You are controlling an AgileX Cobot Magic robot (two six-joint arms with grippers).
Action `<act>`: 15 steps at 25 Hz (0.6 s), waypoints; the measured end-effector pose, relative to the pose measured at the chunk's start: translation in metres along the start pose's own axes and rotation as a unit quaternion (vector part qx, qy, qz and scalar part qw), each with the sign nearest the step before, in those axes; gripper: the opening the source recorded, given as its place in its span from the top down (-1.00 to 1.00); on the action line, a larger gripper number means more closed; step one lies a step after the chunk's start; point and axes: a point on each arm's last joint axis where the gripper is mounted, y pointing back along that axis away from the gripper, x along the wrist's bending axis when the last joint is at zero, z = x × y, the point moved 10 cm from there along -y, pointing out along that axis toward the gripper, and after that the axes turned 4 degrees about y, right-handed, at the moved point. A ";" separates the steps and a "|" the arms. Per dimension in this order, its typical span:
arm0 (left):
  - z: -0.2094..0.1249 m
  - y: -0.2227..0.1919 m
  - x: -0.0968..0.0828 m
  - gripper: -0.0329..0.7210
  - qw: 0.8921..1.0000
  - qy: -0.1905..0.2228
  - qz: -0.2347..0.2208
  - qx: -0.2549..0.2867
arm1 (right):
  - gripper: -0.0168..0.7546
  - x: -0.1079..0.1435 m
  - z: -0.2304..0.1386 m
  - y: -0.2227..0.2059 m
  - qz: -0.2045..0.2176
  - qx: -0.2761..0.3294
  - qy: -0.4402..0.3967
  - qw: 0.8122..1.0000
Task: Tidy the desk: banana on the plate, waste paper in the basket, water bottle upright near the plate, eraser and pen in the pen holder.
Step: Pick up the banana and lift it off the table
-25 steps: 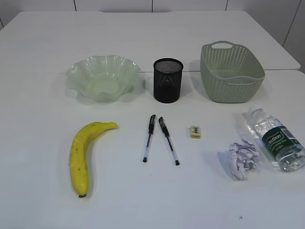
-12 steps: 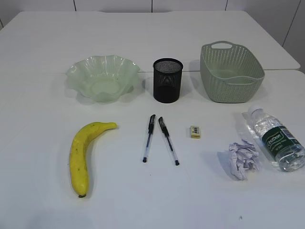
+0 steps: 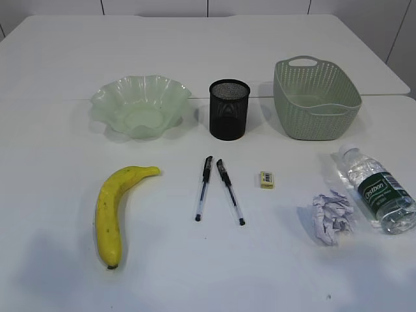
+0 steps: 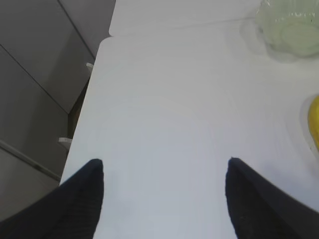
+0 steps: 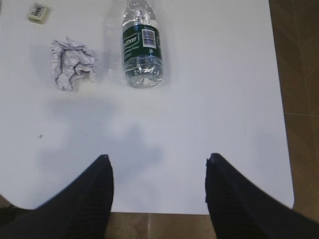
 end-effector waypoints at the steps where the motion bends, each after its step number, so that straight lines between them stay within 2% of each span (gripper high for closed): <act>1: 0.011 -0.002 0.001 -0.51 1.000 0.000 0.001 -0.003 | -0.19 -0.003 0.006 -0.003 -0.006 0.003 0.004 1.000; 4: 0.036 -0.024 -0.001 -0.51 1.000 0.004 -0.002 0.018 | -0.19 -0.005 0.023 -0.011 -0.011 0.011 0.009 1.000; 7: 0.051 -0.051 -0.010 -0.51 0.998 0.014 -0.022 0.057 | -0.19 -0.005 0.035 -0.017 -0.010 0.023 0.000 1.000; 11: 0.060 -0.085 -0.032 -0.51 0.991 0.043 -0.071 0.106 | -0.19 -0.005 0.042 -0.025 -0.009 0.048 0.000 0.999; 15: 0.073 -0.107 -0.053 -0.51 0.986 0.025 -0.102 0.126 | -0.19 -0.005 0.048 -0.032 -0.008 0.082 0.003 0.997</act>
